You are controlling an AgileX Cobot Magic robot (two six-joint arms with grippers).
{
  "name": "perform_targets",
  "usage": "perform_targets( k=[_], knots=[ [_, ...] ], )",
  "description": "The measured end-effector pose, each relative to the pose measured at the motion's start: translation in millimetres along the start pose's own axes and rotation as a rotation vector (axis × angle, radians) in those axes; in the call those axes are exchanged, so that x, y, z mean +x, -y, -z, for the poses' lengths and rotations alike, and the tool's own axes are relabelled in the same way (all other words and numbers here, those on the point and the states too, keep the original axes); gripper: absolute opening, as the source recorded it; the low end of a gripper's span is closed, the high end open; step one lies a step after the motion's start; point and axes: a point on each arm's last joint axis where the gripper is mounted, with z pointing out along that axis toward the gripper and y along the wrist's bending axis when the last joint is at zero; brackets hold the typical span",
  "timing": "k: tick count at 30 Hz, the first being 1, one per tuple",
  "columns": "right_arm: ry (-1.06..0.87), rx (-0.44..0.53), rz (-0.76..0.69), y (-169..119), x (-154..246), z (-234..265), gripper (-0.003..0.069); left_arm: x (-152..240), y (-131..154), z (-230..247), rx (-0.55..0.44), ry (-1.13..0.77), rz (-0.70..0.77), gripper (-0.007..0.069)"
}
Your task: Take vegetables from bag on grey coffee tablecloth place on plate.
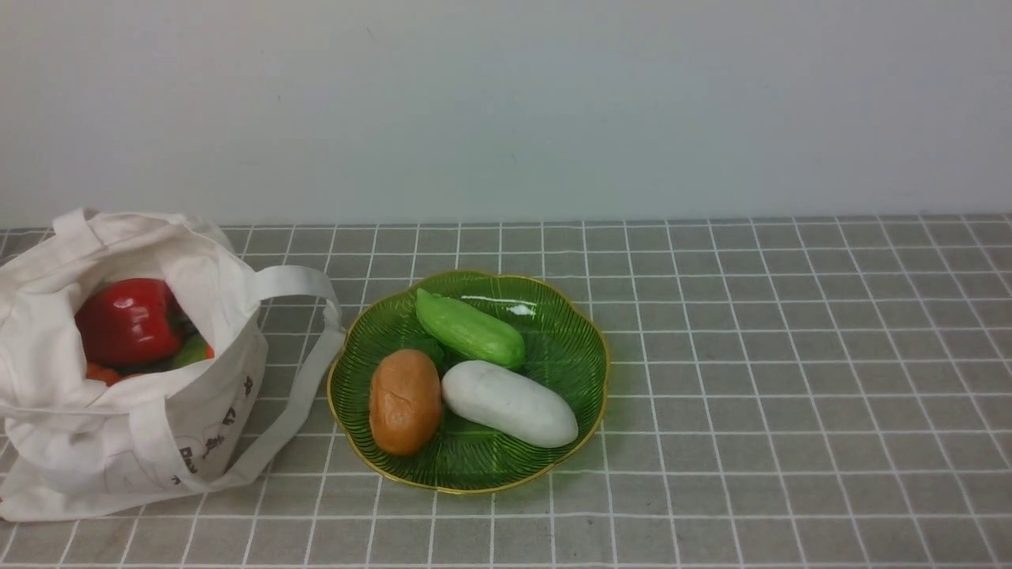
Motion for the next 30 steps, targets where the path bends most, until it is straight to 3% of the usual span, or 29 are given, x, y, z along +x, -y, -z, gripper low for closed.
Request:
perform_targets(
  k=[5, 12, 21, 30],
  knots=[
    [0.0, 0.0, 0.0, 0.0, 0.0, 0.0, -0.0013, 16.1, -4.4, -9.0, -0.043, -0.058, -0.006, -0.0005],
    [0.0, 0.0, 0.0, 0.0, 0.0, 0.0, -0.0013, 82.1, -14.0, -38.1, -0.162, -0.213, 0.115, -0.0005],
    [0.0, 0.0, 0.0, 0.0, 0.0, 0.0, -0.0013, 157.4, -10.2, -55.6, -0.178, -0.334, 0.164, -0.0005],
    [0.0, 0.0, 0.0, 0.0, 0.0, 0.0, -0.0013, 169.2, -9.0, -56.9, -0.178, -0.347, 0.17, -0.0004]
  ],
)
